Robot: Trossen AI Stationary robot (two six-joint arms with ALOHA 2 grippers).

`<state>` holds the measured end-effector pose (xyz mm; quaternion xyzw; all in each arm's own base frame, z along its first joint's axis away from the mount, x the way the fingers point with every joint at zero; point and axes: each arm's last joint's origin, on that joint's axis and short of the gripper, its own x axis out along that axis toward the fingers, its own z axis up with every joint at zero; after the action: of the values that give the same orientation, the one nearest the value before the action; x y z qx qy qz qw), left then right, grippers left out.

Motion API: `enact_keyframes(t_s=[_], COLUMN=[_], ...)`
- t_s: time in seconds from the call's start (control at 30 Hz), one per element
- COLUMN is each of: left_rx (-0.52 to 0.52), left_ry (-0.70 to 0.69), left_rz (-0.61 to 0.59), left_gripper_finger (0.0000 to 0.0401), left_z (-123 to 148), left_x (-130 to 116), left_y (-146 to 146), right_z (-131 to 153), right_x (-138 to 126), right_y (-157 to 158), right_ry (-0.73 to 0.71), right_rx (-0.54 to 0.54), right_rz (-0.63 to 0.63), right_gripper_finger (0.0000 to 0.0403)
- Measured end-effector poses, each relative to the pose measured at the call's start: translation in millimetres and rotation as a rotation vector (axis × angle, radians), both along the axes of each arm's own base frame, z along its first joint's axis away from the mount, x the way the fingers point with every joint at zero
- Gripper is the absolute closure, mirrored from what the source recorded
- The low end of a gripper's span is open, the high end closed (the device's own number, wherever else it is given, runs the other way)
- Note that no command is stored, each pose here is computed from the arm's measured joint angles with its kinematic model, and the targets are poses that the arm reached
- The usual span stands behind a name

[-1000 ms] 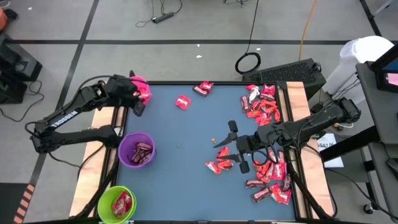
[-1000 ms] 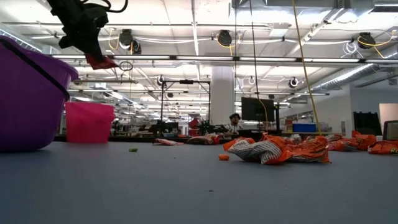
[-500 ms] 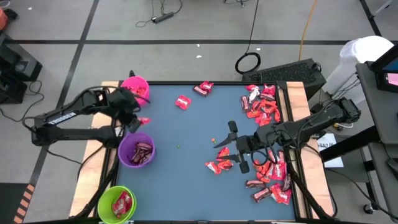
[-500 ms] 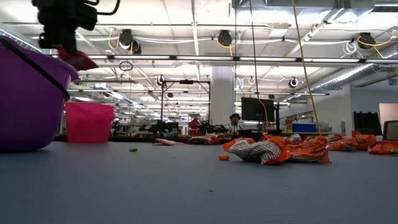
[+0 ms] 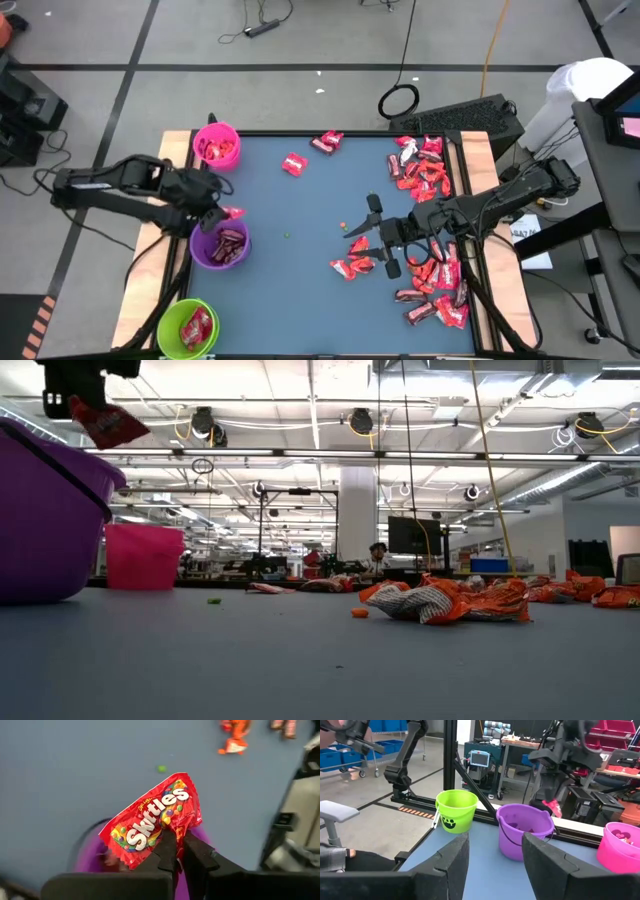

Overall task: Organize candy in baskets
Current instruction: Put the red candy into the green bucket

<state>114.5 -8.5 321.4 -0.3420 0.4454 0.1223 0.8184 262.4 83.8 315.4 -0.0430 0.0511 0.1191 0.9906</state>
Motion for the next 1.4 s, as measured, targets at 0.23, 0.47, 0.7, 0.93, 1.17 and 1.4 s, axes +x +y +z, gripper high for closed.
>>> enact_keyframes(t_s=[0.23, 0.47, 0.7, 0.93, 1.17, 1.4], left_rx=[-0.068, -0.180, -0.160, -0.170, -0.295, -0.311], left_ry=[-0.036, 0.092, 0.044, 0.027, 0.302, 0.374], left_rz=[-0.132, -0.210, -0.249, -0.237, -0.150, -0.090], left_gripper_finger=[0.0388, 0.0390, 0.0391, 0.0392, 0.0391, 0.0387], left_z=[-3, -21, -3, 8, -18, -28], left_x=[30, 42, 35, 25, 3, -22], left_y=[-39, -100, -144, -186, -228, -247], right_z=[0, -2, -2, -2, -2, -2], right_x=[0, 0, 0, 0, 0, 0], right_y=[0, 0, 0, 0, 0, 0], right_ry=[0.002, 0.020, 0.023, 0.025, 0.026, 0.026], right_rx=[-0.001, -0.006, 0.010, 0.019, 0.019, 0.019], right_rz=[0.000, 0.000, -0.002, -0.004, -0.003, -0.003], right_gripper_finger=[0.0232, 0.0232, 0.0232, 0.0232, 0.0232, 0.0232])
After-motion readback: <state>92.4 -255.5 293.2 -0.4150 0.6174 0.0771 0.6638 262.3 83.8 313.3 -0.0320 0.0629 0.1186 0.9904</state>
